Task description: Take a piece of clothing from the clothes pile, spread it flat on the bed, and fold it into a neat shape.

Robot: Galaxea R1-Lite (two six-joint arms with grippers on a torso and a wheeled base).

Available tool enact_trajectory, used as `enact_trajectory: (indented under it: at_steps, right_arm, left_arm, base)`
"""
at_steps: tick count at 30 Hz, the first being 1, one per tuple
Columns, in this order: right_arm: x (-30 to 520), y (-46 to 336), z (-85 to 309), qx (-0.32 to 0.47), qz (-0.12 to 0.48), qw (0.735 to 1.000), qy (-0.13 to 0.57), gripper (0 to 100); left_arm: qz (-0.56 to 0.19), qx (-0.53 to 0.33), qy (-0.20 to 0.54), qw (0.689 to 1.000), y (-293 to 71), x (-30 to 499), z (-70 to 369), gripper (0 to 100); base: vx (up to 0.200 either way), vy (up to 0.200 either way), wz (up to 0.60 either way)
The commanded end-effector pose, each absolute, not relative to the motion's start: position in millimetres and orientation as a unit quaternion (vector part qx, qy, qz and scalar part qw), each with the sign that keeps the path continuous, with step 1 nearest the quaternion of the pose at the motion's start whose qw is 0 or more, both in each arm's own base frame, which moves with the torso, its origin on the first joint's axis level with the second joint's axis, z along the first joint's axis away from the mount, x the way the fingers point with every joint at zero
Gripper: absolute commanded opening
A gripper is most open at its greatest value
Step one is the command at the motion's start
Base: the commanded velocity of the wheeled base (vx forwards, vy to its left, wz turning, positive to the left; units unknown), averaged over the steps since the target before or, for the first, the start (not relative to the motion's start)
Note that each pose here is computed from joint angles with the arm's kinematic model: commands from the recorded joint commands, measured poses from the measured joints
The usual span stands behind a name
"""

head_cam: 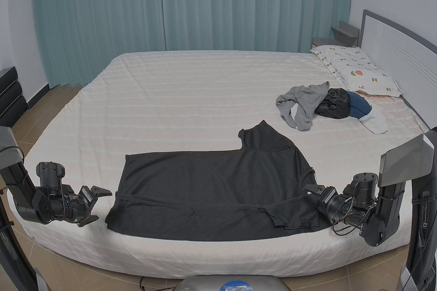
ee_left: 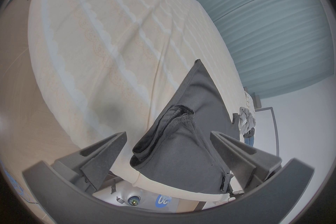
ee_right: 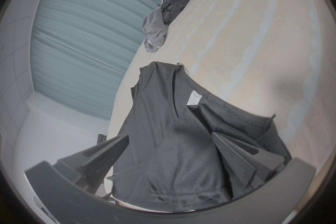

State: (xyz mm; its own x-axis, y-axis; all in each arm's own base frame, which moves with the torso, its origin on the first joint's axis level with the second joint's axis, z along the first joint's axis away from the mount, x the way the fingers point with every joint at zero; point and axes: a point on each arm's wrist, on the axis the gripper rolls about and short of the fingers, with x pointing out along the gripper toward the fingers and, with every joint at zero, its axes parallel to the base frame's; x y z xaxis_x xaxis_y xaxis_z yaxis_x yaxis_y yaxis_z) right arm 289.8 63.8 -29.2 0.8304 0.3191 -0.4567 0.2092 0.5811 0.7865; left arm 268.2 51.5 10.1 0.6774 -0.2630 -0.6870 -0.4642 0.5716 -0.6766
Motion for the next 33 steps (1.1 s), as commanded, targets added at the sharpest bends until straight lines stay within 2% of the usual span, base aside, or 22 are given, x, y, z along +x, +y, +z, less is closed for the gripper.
enact_trajectory:
  at_steps: [1,6,15,33]
  right_arm:
    - [290,62,-20,0.47,0.036,0.838,0.274,100]
    - [288,61,-5,0.494,0.04,0.83,0.257,100]
    - [286,61,-4,0.494,0.039,0.829,0.259,100]
    - [285,55,2,0.497,0.035,0.831,0.248,100]
  left_arm:
    - [0.065,-0.461,0.394,0.793,52,269,11,100]
    - [0.066,-0.463,0.392,0.792,53,269,12,100]
    - [0.065,-0.462,0.393,0.792,53,269,11,100]
    - [0.068,-0.467,0.39,0.791,53,270,12,100]
  base:
    - [0.0,0.0,0.0]
    - [0.0,0.0,0.0]
    - [0.2,0.0,0.0]
    - [0.0,0.0,0.0]
